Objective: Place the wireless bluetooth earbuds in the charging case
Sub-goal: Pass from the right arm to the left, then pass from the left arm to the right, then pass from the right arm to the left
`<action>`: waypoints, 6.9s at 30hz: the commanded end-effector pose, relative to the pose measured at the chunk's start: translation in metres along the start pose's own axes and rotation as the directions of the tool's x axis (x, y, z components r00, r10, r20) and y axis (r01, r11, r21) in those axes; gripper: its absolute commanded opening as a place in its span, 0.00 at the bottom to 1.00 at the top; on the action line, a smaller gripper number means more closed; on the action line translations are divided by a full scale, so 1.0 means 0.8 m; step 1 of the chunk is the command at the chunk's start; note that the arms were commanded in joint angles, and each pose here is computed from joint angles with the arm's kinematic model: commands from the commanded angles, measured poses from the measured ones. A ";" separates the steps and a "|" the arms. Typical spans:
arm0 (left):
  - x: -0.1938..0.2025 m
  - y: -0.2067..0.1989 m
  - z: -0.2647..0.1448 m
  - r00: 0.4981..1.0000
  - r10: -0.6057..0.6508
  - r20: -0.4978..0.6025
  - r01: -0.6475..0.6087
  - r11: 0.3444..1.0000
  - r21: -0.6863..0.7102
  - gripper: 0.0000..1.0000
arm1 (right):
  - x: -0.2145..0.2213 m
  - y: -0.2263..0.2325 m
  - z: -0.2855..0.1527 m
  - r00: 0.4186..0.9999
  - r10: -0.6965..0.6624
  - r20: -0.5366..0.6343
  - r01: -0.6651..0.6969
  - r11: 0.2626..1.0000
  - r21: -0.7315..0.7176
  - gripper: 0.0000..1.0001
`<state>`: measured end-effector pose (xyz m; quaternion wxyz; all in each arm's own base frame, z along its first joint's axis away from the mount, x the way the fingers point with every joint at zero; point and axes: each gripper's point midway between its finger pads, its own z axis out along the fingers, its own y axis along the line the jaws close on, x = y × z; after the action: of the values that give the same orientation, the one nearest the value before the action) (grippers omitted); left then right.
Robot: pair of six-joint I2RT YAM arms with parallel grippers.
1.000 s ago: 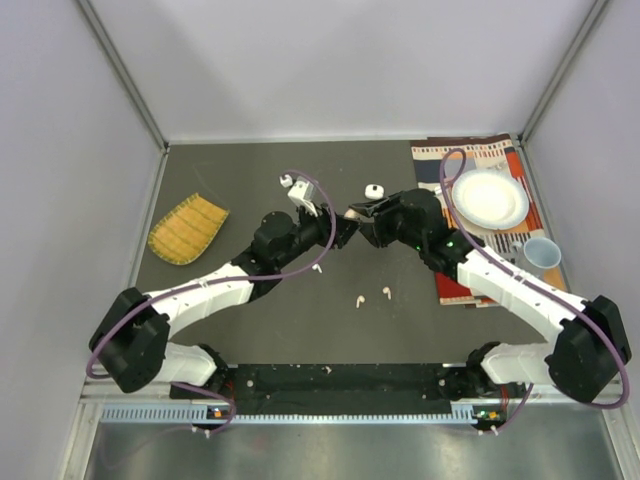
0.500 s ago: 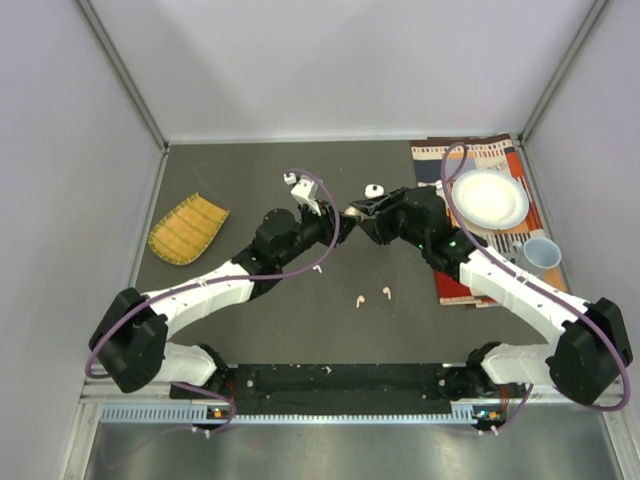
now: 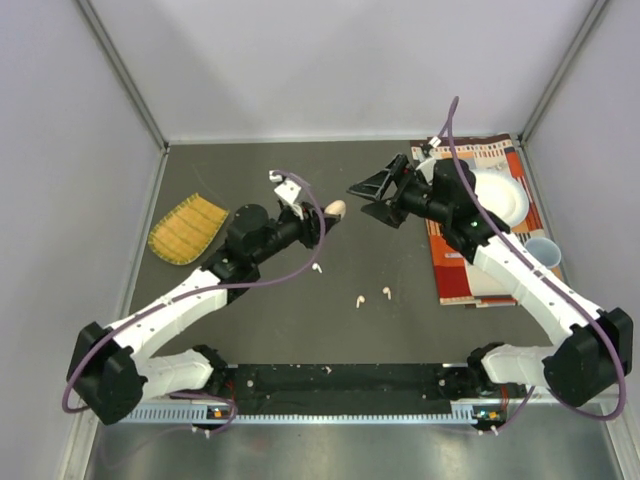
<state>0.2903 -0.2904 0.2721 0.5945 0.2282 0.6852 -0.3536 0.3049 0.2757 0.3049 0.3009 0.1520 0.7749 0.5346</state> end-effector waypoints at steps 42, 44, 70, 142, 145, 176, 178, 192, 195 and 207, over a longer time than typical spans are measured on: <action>-0.053 -0.057 -0.029 0.999 0.029 0.028 -0.038 0.896 0.441 0.02 | 0.075 0.028 -0.017 0.910 0.149 -0.388 -0.260 0.932 -0.253 0.62; -0.052 -0.057 -0.029 0.999 0.027 0.022 -0.034 0.897 0.441 0.02 | 0.074 0.028 -0.016 0.910 0.155 -0.385 -0.265 0.931 -0.252 0.59; -0.044 -0.050 -0.030 0.999 -0.012 0.037 -0.004 0.914 0.406 0.69 | 0.073 0.038 -0.028 0.879 0.242 -0.411 -0.385 0.869 -0.311 0.01; -0.055 -0.062 -0.024 0.944 -0.110 0.312 -0.056 0.877 0.477 0.54 | 0.072 0.073 -0.048 0.914 0.145 -0.379 -0.313 0.847 -0.430 0.00; -0.056 -0.060 -0.024 0.940 -0.114 0.322 -0.052 0.884 0.464 0.50 | 0.072 0.072 -0.047 0.912 0.150 -0.381 -0.317 0.848 -0.424 0.00; -0.066 -0.063 -0.020 0.924 -0.114 0.365 -0.067 0.892 0.447 0.54 | 0.074 0.070 -0.048 0.909 0.166 -0.383 -0.330 0.848 -0.415 0.00; -0.069 -0.063 -0.020 0.922 -0.116 0.370 -0.067 0.892 0.447 0.53 | 0.075 0.068 -0.047 0.907 0.172 -0.385 -0.335 0.850 -0.407 0.00; -0.070 -0.064 -0.020 0.922 -0.097 0.374 -0.079 0.900 0.428 0.33 | 0.075 0.065 -0.046 0.907 0.176 -0.383 -0.334 0.854 -0.399 0.00; -0.070 -0.065 -0.019 0.922 -0.095 0.374 -0.081 0.900 0.428 0.37 | 0.075 0.062 -0.045 0.907 0.184 -0.380 -0.337 0.856 -0.391 0.00; -0.071 -0.067 -0.018 0.923 -0.088 0.374 -0.087 0.900 0.428 0.31 | 0.077 0.056 -0.042 0.903 0.199 -0.380 -0.346 0.860 -0.374 0.00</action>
<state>0.2529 -0.3104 0.3126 0.6225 0.2807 0.4912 -0.5408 0.2455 0.3036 0.3168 0.1018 0.1294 0.6602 0.7328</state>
